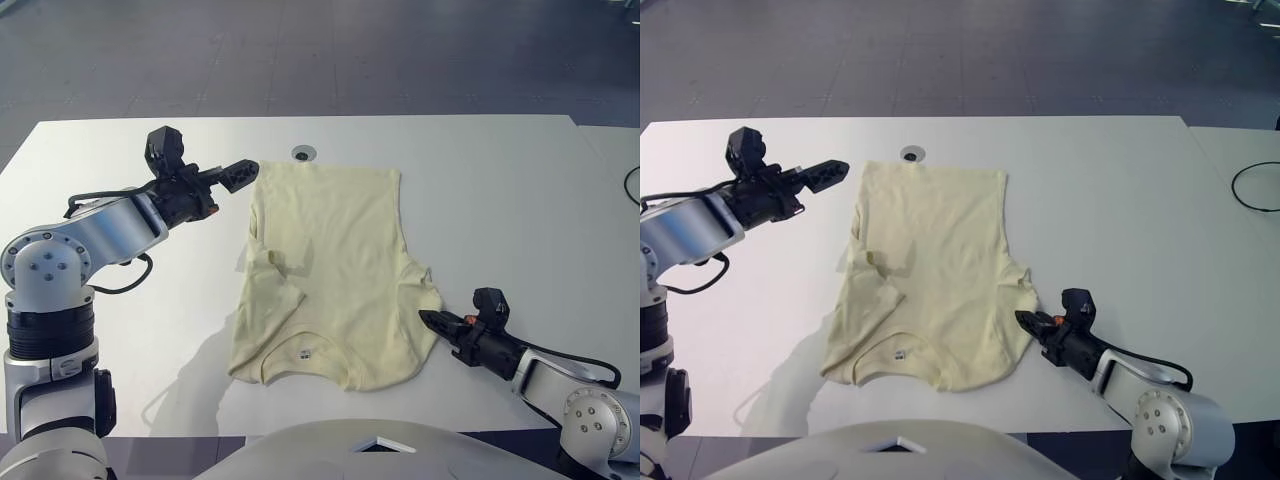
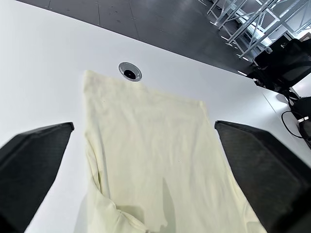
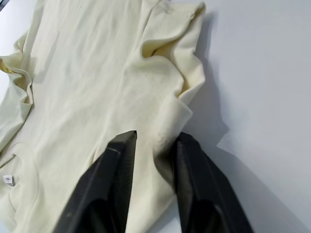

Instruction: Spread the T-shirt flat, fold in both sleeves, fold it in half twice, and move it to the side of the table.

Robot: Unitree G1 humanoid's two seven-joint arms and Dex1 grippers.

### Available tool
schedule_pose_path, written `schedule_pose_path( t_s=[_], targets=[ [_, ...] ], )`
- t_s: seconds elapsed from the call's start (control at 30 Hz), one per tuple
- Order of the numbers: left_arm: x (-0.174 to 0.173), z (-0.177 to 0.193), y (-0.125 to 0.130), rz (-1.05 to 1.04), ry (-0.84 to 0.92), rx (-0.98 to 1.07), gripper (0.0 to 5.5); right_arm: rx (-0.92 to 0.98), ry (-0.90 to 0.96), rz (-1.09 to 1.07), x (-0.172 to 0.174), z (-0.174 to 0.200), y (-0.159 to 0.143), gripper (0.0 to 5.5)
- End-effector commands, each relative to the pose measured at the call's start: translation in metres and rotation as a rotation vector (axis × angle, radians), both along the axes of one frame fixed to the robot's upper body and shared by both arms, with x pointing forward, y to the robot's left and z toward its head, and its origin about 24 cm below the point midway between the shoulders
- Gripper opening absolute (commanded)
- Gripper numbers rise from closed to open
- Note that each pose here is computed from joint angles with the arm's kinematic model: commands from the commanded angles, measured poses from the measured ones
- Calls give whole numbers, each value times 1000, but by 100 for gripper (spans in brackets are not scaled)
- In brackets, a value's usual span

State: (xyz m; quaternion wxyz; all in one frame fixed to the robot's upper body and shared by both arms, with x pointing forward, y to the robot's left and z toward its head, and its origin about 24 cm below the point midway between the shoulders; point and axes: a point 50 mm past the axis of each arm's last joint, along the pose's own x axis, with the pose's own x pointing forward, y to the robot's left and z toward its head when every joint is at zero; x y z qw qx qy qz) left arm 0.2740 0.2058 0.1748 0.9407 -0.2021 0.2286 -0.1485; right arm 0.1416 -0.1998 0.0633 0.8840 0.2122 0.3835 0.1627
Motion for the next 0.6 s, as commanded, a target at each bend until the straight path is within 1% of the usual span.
schedule_pose_path(
  t_s=[0.03, 0.17, 0.33, 0.47, 0.6],
  targets=[
    [-1, 0, 1, 13, -4, 17, 540, -55, 13, -38, 5, -1, -13, 61],
    [-1, 0, -1, 20, -7, 14, 540, -123, 3, -62, 12, 2, -34, 6],
    [-4, -2, -1, 30, -3, 12, 540, -169, -43, -67, 24, 14, -48, 2],
    [-5, -3, -1, 37, -1, 14, 540, -173, -123, -29, 33, 33, -39, 2],
    [-8, -4, -1, 46, 3, 12, 540, -118, -252, 70, 39, 59, -7, 2]
  ],
)
